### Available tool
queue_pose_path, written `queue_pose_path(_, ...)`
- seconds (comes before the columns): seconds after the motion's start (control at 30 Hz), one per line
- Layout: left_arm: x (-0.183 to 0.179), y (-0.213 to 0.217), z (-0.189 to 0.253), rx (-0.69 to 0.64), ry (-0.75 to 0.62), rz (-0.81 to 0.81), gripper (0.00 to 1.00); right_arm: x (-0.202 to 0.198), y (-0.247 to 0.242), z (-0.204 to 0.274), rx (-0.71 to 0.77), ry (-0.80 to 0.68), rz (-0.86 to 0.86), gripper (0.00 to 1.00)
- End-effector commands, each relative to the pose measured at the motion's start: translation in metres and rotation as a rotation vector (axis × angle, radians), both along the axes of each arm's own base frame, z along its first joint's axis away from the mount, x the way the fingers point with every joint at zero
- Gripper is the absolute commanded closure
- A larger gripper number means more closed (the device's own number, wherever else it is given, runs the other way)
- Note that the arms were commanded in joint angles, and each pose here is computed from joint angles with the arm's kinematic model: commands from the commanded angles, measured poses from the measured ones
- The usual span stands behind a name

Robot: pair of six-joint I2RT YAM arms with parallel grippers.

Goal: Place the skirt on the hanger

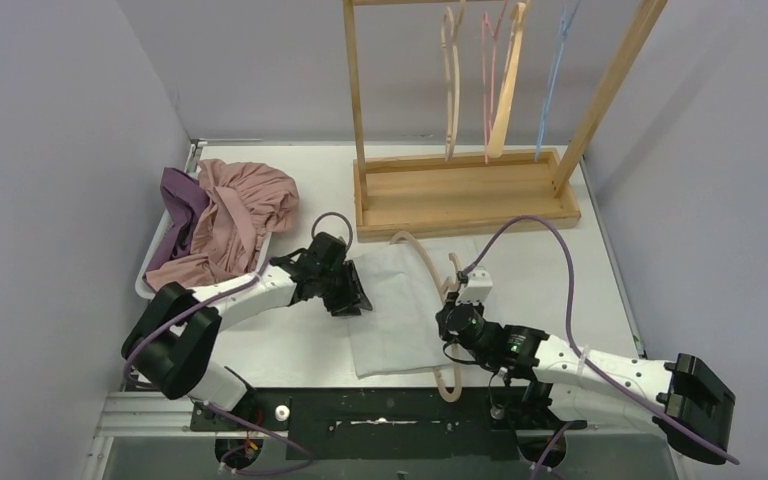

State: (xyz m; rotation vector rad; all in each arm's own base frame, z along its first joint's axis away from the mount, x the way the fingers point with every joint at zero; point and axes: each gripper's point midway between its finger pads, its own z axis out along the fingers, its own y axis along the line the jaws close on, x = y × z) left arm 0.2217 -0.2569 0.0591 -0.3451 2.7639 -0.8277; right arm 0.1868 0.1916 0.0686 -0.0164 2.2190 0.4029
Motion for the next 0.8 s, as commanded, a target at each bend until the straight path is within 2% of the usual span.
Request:
queue_pose_path(0.0, -0.009, 0.010, -0.031, 0.099, 0.067, 0.010, 0.67, 0.019, -0.021, 0.011, -0.037, -0.123, -0.128, 1.00)
queue_pose_path(0.07, -0.018, 0.024, -0.046, 0.183, 0.111, 0.012, 0.69, 0.018, -0.027, 0.012, -0.054, -0.131, -0.150, 1.00)
queue_pose_path(0.13, -0.022, 0.029, -0.051, 0.203, 0.125, 0.007, 0.71, 0.017, -0.029, 0.013, -0.054, -0.139, -0.151, 1.00)
queue_pose_path(0.5, -0.019, 0.020, -0.043, 0.174, 0.141, 0.015, 0.73, 0.018, -0.027, 0.022, -0.056, -0.162, -0.156, 1.00)
queue_pose_path(0.77, -0.012, 0.006, -0.020, 0.078, 0.121, 0.040, 0.72, 0.020, -0.013, 0.044, -0.001, -0.193, -0.155, 1.00)
